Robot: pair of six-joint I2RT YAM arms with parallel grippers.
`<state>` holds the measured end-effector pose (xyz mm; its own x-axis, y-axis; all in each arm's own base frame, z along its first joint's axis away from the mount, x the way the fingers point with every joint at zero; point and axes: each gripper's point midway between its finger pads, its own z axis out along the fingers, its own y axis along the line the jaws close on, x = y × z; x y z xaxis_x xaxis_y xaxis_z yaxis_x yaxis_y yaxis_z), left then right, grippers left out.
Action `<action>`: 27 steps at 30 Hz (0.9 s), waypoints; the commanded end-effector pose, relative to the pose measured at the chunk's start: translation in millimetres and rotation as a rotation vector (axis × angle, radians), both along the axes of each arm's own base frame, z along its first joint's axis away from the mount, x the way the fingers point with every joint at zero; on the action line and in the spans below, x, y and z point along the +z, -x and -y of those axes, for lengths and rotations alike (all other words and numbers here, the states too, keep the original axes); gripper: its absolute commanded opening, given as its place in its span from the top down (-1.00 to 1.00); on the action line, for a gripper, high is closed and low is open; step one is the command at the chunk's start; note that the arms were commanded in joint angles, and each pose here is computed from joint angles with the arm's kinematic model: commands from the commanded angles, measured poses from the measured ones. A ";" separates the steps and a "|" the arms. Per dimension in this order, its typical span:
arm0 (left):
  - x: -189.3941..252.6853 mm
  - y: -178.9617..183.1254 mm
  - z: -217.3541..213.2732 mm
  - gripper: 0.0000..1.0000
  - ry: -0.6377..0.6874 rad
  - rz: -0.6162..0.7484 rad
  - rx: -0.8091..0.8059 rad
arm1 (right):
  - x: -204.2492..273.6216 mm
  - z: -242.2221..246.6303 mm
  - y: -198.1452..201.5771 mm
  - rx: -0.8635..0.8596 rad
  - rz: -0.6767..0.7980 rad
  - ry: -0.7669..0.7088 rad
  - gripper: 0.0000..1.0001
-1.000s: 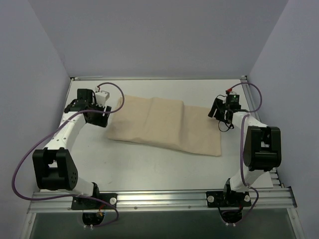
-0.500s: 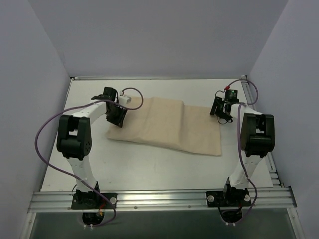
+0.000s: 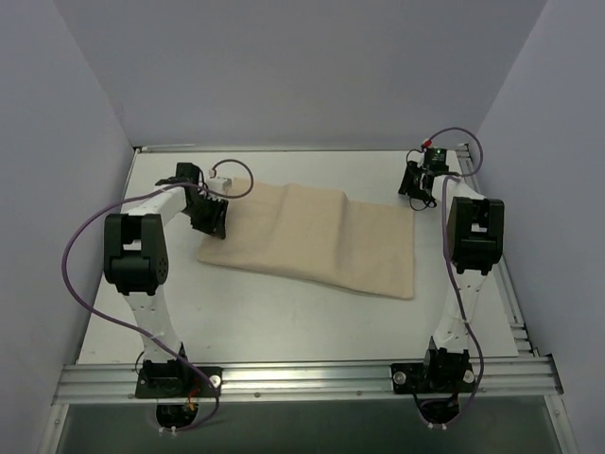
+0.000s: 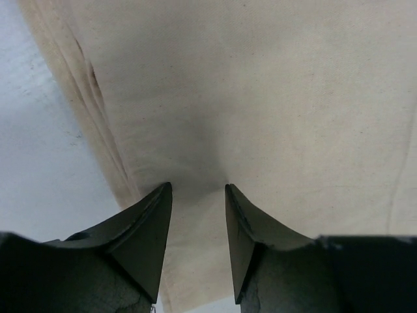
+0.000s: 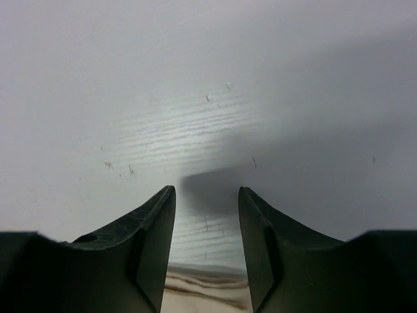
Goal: Open and lay out the surgical kit
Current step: Open the surgical kit at the center of the board.
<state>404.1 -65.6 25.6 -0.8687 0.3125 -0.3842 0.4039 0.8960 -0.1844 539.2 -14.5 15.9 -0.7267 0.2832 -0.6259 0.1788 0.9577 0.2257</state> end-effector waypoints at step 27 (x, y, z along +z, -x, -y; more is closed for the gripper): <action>7.8 -178.2 4.1 -0.20 -0.117 0.245 0.142 | -16.4 -11.0 69.6 0.063 -0.153 -0.082 0.32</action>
